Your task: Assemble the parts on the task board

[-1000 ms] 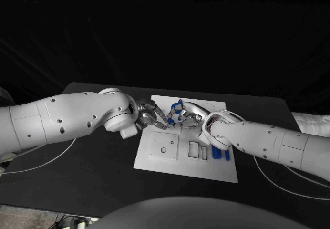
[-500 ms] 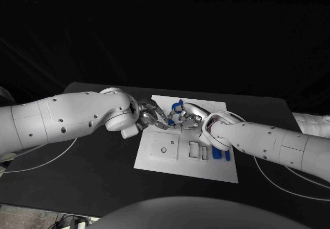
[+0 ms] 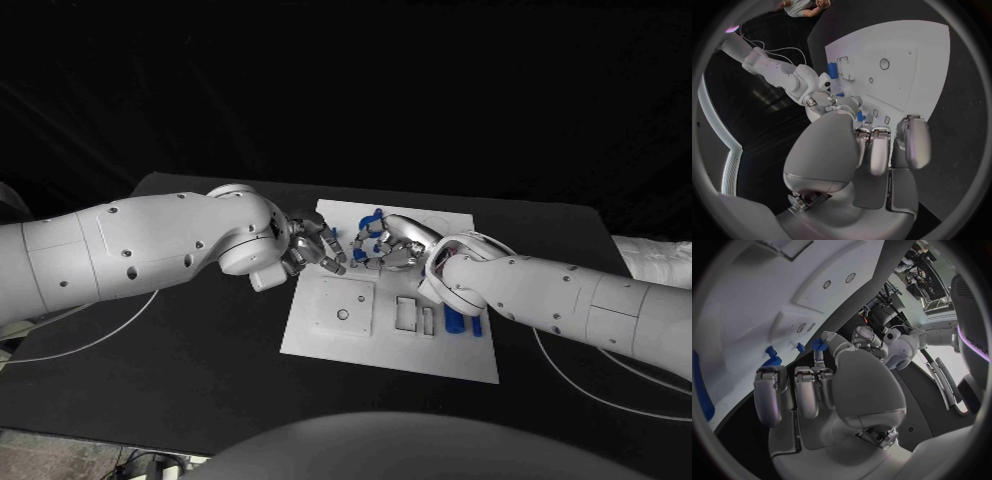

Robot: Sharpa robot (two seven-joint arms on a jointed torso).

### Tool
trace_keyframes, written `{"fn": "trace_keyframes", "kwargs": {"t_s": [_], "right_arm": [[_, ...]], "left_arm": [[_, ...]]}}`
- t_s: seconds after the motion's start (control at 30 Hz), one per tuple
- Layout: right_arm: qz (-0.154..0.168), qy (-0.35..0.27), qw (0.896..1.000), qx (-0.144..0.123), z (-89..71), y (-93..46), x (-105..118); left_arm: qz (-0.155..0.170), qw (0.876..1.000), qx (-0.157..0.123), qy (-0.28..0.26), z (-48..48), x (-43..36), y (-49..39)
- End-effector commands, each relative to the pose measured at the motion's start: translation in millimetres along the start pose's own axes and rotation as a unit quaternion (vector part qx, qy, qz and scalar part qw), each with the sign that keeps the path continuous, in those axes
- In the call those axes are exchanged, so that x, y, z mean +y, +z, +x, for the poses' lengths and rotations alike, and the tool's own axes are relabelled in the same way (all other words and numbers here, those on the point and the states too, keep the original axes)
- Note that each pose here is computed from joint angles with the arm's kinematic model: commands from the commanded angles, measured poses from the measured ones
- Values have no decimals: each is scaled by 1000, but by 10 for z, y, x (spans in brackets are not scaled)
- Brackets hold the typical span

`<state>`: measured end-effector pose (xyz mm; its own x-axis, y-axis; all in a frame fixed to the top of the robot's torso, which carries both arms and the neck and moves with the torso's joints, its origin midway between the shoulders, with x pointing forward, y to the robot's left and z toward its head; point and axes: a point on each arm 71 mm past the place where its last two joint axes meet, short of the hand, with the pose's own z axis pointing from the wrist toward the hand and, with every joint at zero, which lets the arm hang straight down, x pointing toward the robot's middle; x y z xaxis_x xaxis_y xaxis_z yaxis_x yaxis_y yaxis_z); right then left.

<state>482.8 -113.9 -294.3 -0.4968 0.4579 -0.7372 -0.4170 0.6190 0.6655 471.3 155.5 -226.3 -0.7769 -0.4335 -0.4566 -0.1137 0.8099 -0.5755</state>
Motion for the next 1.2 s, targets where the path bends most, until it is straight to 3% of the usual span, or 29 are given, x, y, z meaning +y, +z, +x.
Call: {"fn": "trace_keyframes", "kwargs": {"t_s": [0.03,0.37,1.2], "right_arm": [[-9,-2,1000,-2,3,0,14],[-10,-1,1000,-2,11,7,26],[0,0,1000,8,20,0,5]], "left_arm": [[0,1000,9,10,31,-26,19],[8,1000,21,17,74,-94,69],[14,1000,19,12,64,-107,80]]}}
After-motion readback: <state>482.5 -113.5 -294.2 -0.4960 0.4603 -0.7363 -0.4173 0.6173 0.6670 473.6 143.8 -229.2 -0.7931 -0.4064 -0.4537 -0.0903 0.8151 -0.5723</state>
